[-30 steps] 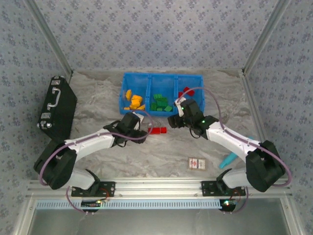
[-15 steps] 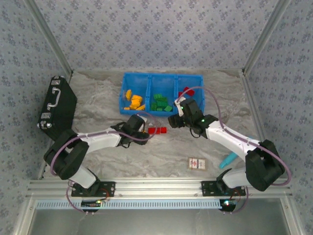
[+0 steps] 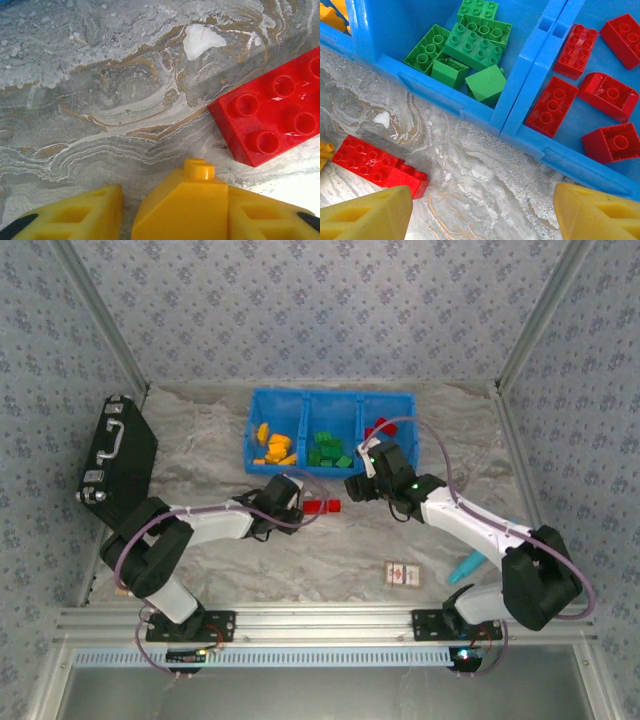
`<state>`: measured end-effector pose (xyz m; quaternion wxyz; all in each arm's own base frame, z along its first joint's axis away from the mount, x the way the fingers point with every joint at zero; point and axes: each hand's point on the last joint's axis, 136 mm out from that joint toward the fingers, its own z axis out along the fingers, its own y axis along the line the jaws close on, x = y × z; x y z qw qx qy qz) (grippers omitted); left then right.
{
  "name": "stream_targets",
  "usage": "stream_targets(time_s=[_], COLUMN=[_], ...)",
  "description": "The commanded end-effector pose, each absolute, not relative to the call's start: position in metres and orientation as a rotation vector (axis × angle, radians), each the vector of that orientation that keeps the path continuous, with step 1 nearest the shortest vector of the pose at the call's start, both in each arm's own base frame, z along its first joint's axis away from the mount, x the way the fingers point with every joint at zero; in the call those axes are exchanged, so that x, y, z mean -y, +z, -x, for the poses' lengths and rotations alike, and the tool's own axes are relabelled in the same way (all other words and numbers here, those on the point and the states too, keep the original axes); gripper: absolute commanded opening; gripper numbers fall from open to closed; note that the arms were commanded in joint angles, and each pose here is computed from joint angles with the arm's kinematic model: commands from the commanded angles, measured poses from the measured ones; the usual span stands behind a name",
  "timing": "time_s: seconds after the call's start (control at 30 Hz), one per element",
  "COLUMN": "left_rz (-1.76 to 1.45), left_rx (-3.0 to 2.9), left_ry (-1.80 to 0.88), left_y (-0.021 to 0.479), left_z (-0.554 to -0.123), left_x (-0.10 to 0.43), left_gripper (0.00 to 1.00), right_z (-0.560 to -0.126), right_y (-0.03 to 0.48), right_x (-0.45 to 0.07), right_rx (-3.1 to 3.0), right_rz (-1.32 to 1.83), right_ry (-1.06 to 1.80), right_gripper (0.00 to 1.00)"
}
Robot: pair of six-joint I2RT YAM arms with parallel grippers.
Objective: Sort the legos into containers by color
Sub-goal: Pick up the lego from the center of the table.
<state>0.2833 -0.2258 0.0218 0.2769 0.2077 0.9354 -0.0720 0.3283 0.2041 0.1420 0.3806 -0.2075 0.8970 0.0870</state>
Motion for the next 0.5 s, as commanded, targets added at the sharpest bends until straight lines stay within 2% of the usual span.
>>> stream_targets(time_s=[0.0,0.27,0.47], left_rz=[-0.542,-0.532,-0.492], left_rx=[-2.526,-2.535,-2.446], left_ry=[-0.192,-0.169,-0.136], left_y=[0.017,0.025,0.081], left_z=[-0.284,-0.282,-0.291], left_x=[0.229,0.223,0.213], left_gripper=[0.42,0.35,0.35], right_z=[-0.329,-0.322,-0.306], right_y=[0.147,0.148,0.142], right_x=[-0.204,-0.209,-0.226], right_rx=[-2.287,-2.26,-2.238], right_rz=[0.549,0.628,0.79], right_ry=[0.193,0.224,0.329], right_gripper=[0.76,0.76,0.76])
